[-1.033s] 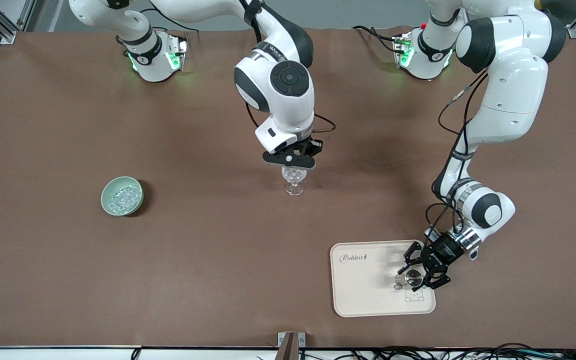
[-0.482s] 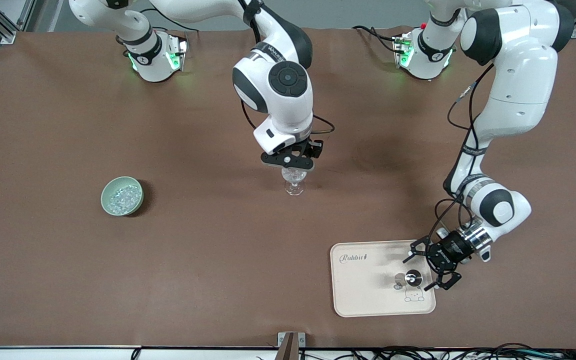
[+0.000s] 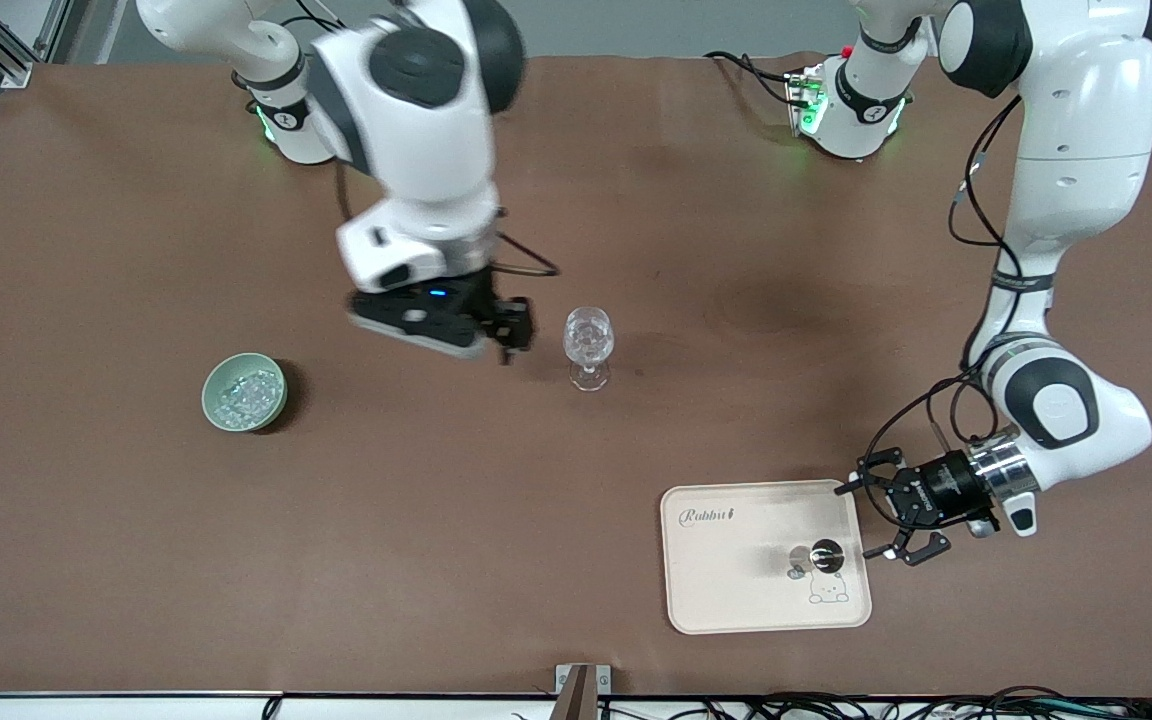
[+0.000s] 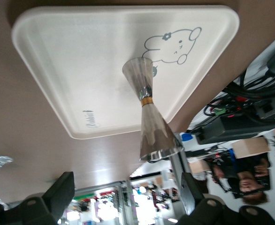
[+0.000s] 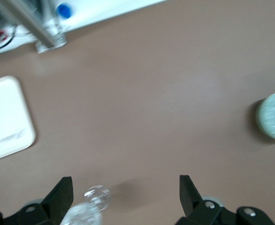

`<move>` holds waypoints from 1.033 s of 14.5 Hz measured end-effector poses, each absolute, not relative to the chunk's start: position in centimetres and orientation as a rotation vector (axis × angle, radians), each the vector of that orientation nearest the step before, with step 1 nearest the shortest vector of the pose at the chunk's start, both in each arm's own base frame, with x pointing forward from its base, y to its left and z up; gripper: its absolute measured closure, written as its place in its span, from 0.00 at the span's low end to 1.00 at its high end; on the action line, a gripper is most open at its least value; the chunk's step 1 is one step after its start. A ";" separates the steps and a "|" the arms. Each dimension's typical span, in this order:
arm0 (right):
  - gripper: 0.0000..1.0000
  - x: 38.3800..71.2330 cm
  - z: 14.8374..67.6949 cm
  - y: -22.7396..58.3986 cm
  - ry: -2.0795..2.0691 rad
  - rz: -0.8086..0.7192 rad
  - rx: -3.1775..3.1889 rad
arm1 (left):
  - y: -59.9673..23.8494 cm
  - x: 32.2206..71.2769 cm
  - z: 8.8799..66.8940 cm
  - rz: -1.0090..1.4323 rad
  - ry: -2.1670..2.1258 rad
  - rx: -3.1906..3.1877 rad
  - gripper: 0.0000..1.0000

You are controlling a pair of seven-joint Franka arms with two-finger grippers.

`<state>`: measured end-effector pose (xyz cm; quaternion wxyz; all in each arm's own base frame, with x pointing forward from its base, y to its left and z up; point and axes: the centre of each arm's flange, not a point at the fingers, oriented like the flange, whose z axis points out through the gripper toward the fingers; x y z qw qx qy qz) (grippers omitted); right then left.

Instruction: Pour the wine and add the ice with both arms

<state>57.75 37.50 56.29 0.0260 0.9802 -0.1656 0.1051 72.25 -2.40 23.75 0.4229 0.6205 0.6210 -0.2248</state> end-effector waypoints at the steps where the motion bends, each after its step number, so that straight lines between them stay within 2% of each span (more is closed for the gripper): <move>1: 0.00 58.4 57.7 34.6 -0.523 0.304 3.013 | -2.2 72.4 25.3 -0.546 1.521 1.644 0.00; 7: 0.00 61.0 63.2 15.6 -0.508 0.152 2.976 | -3.6 74.7 37.6 -0.292 1.286 2.119 0.00; 9: 0.00 60.2 64.7 8.8 -0.475 0.086 3.014 | -3.2 75.4 40.6 -0.191 1.269 2.114 0.00; 12: 0.00 57.2 66.3 0.9 -0.423 0.032 3.075 | -1.5 75.3 45.4 -0.083 1.260 2.074 0.00; 15: 0.00 55.4 66.4 -0.8 -0.366 0.016 3.115 | -0.4 74.0 51.0 0.067 1.164 2.184 0.00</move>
